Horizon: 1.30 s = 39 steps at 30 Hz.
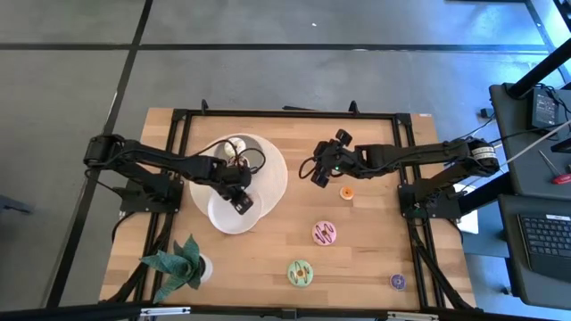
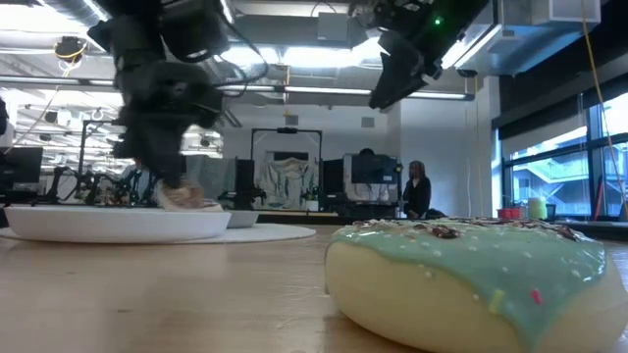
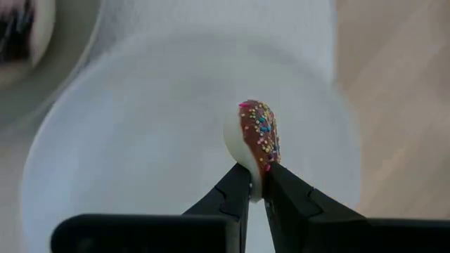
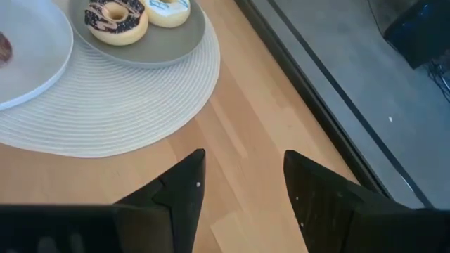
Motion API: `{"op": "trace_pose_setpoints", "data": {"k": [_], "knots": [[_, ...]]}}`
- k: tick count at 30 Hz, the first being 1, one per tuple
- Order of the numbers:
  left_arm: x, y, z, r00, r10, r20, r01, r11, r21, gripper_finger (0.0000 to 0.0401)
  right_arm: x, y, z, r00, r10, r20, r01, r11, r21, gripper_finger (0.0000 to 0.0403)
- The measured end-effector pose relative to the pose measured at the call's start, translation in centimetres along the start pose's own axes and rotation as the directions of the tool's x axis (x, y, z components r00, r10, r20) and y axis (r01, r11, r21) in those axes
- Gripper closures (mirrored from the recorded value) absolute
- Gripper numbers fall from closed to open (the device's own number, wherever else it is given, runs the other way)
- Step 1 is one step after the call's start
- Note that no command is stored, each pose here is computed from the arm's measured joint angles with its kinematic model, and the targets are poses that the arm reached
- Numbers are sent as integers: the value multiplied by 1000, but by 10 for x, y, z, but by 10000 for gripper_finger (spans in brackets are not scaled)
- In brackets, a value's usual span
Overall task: Pick & Place donuts
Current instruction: Put the small brown donut on the white plate
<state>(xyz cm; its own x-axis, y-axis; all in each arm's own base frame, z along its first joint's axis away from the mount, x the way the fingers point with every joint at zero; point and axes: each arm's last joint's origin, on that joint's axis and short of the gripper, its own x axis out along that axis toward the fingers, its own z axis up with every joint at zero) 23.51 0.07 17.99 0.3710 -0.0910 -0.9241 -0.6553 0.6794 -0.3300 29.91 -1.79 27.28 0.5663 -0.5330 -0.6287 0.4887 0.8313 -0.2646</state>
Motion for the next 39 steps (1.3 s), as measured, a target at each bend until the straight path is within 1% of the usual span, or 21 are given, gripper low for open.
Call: {"op": "trace_pose_setpoints", "data": {"k": [4,6,18,30,39], "knots": [[-1,5,-6,996,33,-81,-34,999,-14,368,0,0,0,1000,0,-3,0,1000,1,208],[-1,6,-8,994,47,-97,-49,999,-22,368,0,0,0,1000,-1,-2,1,1000,2,208],[-1,7,-8,994,53,-92,-53,999,-4,367,0,0,0,1000,-1,-2,1,1000,1,208],[-1,7,-8,994,49,-95,-50,999,-1,357,0,0,0,1000,-1,-2,1,1000,-3,208],[-1,8,-9,992,62,-110,-63,998,-3,336,0,0,0,1000,0,-2,0,1000,-3,208]]}}
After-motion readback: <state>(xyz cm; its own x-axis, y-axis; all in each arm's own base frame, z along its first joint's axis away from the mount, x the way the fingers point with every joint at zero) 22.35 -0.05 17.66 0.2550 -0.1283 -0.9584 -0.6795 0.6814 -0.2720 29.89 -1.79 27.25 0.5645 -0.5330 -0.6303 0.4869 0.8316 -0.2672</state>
